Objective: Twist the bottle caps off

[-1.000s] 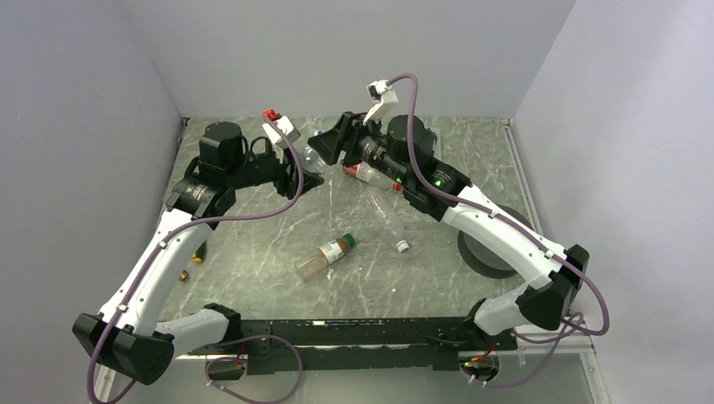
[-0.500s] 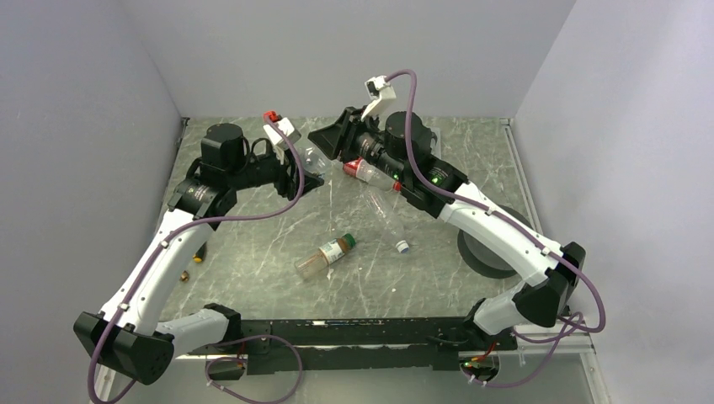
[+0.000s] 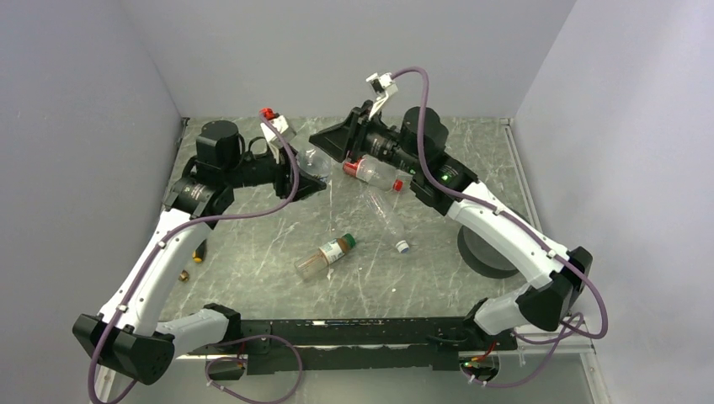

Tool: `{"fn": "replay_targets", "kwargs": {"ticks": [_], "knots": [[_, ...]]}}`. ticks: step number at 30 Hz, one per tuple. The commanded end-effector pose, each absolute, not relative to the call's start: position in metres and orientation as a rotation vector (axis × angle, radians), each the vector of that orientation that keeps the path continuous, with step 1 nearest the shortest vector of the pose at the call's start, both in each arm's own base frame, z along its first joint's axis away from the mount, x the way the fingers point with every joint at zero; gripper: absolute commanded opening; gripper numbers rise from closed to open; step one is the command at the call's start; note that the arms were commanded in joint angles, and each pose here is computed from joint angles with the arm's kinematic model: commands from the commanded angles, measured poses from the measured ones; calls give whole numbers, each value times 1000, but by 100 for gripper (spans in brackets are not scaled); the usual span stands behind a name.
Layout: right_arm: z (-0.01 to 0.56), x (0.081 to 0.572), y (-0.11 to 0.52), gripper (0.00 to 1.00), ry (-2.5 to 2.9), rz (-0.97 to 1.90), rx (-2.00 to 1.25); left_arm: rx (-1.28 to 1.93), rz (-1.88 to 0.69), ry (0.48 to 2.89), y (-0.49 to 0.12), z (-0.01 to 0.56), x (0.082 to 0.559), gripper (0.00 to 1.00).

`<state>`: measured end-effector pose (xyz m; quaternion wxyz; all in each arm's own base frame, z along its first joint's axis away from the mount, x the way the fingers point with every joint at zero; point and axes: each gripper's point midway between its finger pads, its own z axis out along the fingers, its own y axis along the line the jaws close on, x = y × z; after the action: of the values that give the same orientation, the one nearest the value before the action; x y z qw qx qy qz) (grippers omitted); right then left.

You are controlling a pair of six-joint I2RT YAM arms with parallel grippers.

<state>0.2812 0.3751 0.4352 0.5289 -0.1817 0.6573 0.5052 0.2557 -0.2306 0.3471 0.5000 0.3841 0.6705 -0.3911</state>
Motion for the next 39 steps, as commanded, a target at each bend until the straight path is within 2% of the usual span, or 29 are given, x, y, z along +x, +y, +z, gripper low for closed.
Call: {"fn": "replay_targets", "kwargs": {"ticks": [1,6,9,10,11,13,15,17,21,27,34,36,39], "knots": [[477,219,378,0,1289,1423,-756,1098,-1209,1405,-247,396,200,19],[479,194,377,0,1203,1517,-884,1154,-1344,1369,-249,404,178,18],[477,197,376,0,1214,1503,-867,1157,-1353,1373,-250,405,177,18],[476,203,376,3,1239,1474,-837,1154,-1342,1379,-249,403,179,18],[475,211,374,21,1269,1441,-799,1152,-1322,1385,-249,402,181,18],[473,230,369,61,1332,1352,-695,1142,-1273,1403,-248,397,187,17],[471,247,363,77,1398,1258,-597,1119,-1195,1421,-246,393,198,18],[470,260,356,84,1444,1179,-504,1113,-1107,1428,-243,387,210,18],[463,277,350,86,1561,1047,-390,1067,-942,1462,-235,376,234,15],[465,275,354,73,1570,1044,-338,1004,-814,1498,-226,369,256,15],[463,282,366,59,1587,1066,-315,984,-785,1509,-224,368,261,15],[463,283,370,52,1584,1075,-311,987,-789,1510,-224,368,260,15],[463,285,375,35,1577,1083,-309,989,-789,1515,-223,364,260,15]]}}
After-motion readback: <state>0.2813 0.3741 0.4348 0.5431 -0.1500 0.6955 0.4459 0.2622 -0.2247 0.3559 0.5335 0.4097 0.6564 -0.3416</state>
